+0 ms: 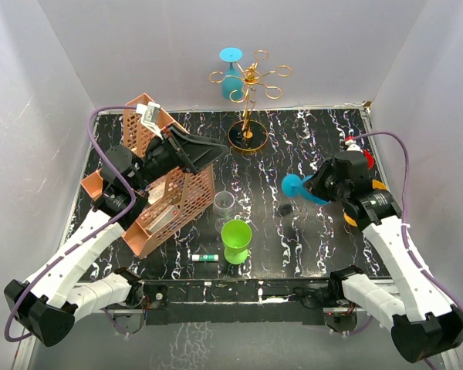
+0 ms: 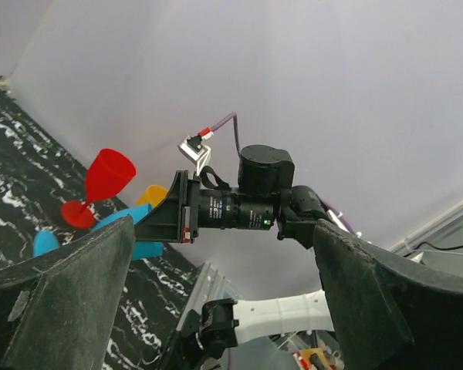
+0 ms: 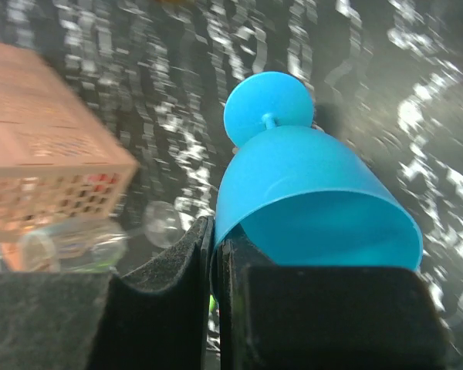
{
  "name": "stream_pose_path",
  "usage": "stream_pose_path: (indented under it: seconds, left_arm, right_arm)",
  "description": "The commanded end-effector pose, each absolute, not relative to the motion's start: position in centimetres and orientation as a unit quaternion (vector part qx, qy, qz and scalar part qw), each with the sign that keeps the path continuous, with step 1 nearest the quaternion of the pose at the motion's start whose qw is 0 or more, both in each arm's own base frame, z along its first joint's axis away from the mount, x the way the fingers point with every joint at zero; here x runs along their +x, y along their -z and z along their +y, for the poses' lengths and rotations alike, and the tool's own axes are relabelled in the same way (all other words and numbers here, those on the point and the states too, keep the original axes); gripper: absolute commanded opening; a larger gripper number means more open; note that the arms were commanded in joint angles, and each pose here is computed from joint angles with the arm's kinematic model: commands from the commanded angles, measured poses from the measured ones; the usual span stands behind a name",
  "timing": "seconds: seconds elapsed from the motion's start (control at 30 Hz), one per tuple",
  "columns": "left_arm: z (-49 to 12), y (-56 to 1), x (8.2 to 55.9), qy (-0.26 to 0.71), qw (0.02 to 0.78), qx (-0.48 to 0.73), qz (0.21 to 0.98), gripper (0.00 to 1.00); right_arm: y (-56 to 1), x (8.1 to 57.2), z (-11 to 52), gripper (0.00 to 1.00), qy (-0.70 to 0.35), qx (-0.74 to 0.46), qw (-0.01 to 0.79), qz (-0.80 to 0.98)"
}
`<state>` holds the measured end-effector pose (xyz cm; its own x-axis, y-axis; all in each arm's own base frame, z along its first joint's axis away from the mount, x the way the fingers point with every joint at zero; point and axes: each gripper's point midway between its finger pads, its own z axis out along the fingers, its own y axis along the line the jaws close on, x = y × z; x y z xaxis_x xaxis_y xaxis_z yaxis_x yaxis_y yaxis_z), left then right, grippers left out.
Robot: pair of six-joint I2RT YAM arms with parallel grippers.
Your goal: Take the wine glass off the wine glass rack
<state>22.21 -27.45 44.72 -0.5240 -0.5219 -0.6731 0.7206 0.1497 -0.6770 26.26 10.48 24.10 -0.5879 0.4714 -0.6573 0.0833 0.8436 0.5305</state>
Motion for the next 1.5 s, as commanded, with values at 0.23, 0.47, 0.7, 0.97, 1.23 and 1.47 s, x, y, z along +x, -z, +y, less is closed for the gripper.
stream_pose_path:
  seconds: [0.23,0.47,0.7,0.97,1.23,1.47]
  left_arm:
    - [-26.8,-45.0,22.3,0.604,0.518,0.116,0.595,0.97]
    - [-26.4,-44.9,22.2,0.597,0.525,0.116,0.595,0.97]
    - [-26.3,-44.6,22.2,0.594,0.527,0.113,0.597,0.97]
    - [-26.4,-44.7,22.3,0.590,0.527,0.122,0.599,0.97]
    - [-26.2,-44.7,22.2,0.583,0.533,0.124,0.601,0.97]
    - [-26.0,-44.8,22.1,0.573,0.539,0.130,0.603,0.97]
  right_arm:
    - [-22.4,23.5,4.8,0.08,-0.095,0.287,0.398,0.866]
    - [-21.7,22.5,4.1,0.08,-0.074,0.308,0.376,0.871]
    - [-20.3,21.8,4.6,0.08,-0.070,0.327,0.334,0.881]
    - [-19.5,21.9,3.7,0.08,-0.036,0.339,0.321,0.884]
    - [-18.4,22.1,3.8,0.08,-0.023,0.349,0.290,0.891]
    - [-17.1,22.3,3.4,0.08,0.000,0.357,0.267,0.895]
